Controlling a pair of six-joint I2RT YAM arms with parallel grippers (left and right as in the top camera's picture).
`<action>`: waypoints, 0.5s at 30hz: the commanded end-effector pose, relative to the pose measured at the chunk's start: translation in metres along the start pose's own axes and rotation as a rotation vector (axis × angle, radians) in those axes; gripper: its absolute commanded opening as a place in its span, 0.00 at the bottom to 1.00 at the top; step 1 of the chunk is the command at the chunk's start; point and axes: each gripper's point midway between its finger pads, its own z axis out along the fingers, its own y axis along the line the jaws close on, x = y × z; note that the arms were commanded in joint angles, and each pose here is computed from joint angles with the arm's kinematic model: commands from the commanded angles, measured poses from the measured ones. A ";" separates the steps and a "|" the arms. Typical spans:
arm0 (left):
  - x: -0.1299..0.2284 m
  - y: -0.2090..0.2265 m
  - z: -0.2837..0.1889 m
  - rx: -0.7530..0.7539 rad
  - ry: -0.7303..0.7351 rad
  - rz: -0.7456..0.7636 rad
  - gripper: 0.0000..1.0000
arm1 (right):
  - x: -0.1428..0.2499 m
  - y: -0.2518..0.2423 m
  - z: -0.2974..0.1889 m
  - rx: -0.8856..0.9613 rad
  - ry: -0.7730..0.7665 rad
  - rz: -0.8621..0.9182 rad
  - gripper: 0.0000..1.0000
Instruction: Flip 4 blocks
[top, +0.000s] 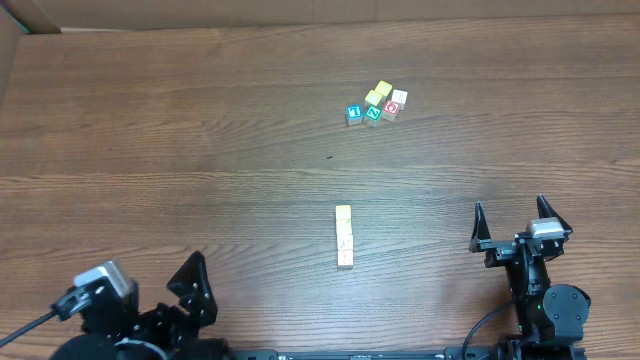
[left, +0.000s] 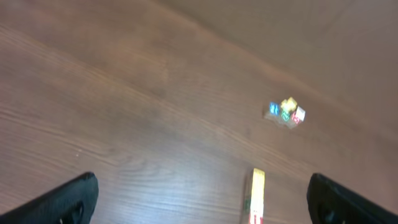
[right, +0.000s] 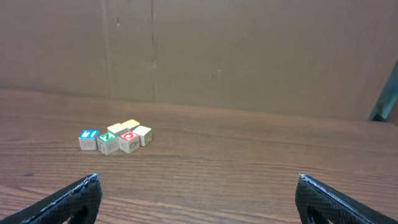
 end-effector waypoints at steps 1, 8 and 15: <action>0.013 0.011 0.019 0.010 -0.076 0.009 1.00 | 0.003 -0.003 0.000 0.016 -0.001 -0.004 1.00; -0.007 0.000 0.045 0.182 -0.406 0.000 1.00 | 0.002 -0.003 0.000 0.016 -0.001 -0.004 1.00; -0.059 -0.026 0.032 0.374 -0.788 -0.009 1.00 | 0.002 -0.003 0.000 0.016 -0.001 -0.004 1.00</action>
